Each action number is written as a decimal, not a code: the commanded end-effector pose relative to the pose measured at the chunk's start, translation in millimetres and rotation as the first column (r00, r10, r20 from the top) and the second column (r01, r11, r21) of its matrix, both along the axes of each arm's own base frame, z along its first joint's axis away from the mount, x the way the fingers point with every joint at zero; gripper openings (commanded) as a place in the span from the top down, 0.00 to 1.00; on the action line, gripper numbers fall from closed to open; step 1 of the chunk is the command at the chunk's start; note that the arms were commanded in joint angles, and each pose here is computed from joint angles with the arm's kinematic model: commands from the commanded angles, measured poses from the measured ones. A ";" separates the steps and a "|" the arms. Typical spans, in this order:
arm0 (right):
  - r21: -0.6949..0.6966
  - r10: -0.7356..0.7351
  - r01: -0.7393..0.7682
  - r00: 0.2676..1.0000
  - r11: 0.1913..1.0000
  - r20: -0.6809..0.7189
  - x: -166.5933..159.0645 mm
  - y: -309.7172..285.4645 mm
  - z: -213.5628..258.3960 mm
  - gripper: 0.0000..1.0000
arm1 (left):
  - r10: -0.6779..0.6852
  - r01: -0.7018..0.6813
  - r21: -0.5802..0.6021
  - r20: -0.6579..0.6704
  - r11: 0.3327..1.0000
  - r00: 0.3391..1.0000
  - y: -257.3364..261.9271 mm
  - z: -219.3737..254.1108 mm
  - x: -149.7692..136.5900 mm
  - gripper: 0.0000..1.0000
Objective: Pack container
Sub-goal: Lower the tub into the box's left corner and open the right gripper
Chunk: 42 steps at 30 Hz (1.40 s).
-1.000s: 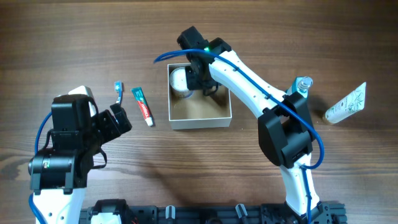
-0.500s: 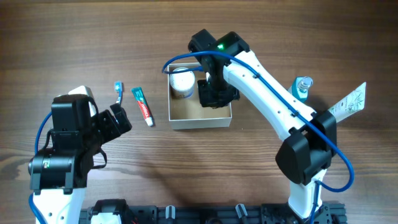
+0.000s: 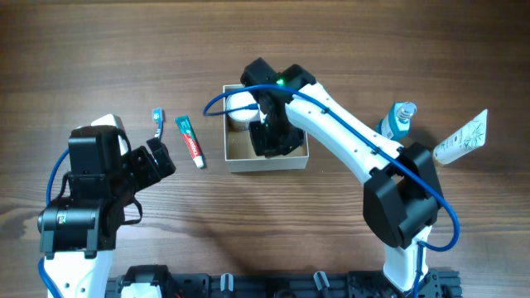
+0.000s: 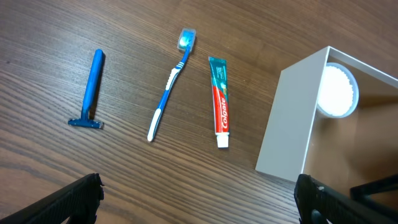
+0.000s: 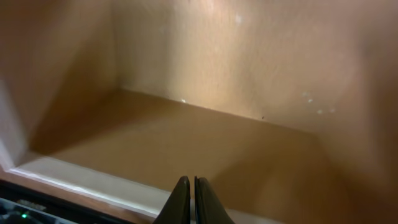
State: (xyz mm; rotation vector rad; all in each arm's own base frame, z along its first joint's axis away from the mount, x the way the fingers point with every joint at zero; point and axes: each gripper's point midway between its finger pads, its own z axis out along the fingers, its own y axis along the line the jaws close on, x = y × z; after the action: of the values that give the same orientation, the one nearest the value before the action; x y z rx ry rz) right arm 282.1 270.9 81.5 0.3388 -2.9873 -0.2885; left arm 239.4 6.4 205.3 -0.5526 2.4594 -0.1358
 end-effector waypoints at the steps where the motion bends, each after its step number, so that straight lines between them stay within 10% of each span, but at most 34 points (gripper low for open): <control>1: 0.033 0.014 -0.012 0.998 0.999 -0.057 -13.0 2.8 -9.5 0.96 | 0.002 -0.001 -0.019 0.021 1.000 1.000 -3.2 7.7 2.0 0.00; 16: 0.069 0.037 -0.025 0.985 0.997 -0.169 -36.6 4.0 -3.3 0.96 | 0.002 -0.001 -0.019 0.022 1.000 1.000 -3.2 7.8 2.2 0.00; 24: -0.259 -0.167 0.153 0.985 0.954 -0.034 -17.9 -50.3 -12.8 0.95 | 0.002 -0.001 -0.019 0.021 1.000 1.000 -3.2 7.8 2.1 0.00; 42: -0.489 -0.293 0.294 0.953 0.821 0.081 -17.5 -101.0 -3.9 0.95 | 0.002 -0.001 -0.019 0.021 1.000 1.000 -3.2 7.8 2.1 0.00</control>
State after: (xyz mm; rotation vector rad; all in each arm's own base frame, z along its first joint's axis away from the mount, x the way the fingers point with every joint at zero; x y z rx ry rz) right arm 259.8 178.7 76.4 -0.1261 -2.9378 0.3882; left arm 239.4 6.4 205.3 -0.5526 2.4594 -0.1358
